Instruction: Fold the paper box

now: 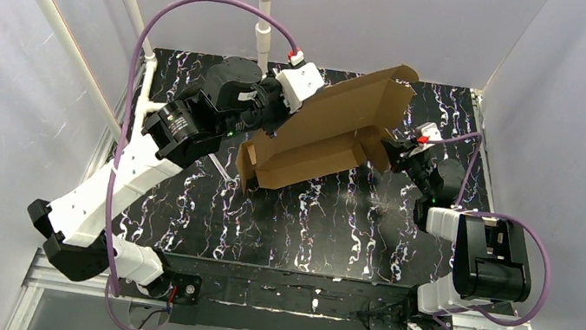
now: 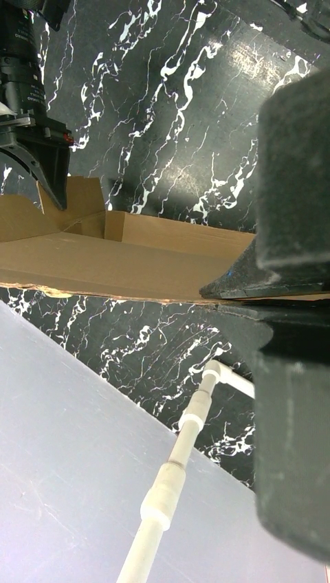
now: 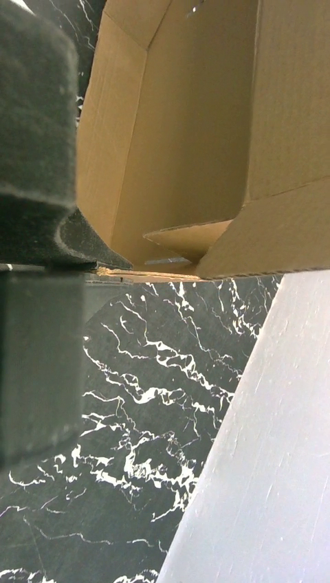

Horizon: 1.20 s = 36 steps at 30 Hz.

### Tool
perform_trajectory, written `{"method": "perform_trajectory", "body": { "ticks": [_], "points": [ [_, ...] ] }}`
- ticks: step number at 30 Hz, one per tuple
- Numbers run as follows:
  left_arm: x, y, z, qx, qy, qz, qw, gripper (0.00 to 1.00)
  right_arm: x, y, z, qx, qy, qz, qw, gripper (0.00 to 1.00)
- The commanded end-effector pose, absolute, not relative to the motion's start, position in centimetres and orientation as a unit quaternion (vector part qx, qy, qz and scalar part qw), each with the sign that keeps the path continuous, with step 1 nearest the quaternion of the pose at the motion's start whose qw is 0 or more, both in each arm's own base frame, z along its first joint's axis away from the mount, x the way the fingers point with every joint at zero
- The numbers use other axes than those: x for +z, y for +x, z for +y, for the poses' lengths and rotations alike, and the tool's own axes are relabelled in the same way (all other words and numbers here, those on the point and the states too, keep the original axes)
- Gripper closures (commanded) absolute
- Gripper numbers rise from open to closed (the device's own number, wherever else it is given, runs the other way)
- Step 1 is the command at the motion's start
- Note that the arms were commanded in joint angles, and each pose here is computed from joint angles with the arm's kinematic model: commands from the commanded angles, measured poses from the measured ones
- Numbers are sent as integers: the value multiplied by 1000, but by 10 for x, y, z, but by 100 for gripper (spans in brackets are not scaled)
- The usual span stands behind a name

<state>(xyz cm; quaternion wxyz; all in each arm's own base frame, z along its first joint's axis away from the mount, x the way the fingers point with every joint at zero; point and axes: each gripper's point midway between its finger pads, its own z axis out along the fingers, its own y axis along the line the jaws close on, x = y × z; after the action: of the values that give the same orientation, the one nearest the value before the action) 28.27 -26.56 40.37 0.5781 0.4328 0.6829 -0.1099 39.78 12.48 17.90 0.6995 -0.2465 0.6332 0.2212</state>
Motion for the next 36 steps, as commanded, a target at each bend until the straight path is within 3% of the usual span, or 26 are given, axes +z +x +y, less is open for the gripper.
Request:
{"method": "perform_trajectory", "body": {
  "ticks": [1, 6, 27, 36],
  "points": [
    [402, 286, -262, -107, 419, 690, 580, 100, 186, 389, 134, 249, -264, 616, 699, 99],
    [396, 285, -265, -112, 425, 691, 574, 100, 185, 384, 137, 257, -274, 616, 692, 94],
    [389, 276, -267, -127, 444, 685, 563, 100, 178, 356, 163, 335, -364, 608, 621, 47],
    [388, 271, -266, -130, 453, 683, 558, 100, 197, 365, 130, 322, -378, 600, 628, 40]
  ]
}}
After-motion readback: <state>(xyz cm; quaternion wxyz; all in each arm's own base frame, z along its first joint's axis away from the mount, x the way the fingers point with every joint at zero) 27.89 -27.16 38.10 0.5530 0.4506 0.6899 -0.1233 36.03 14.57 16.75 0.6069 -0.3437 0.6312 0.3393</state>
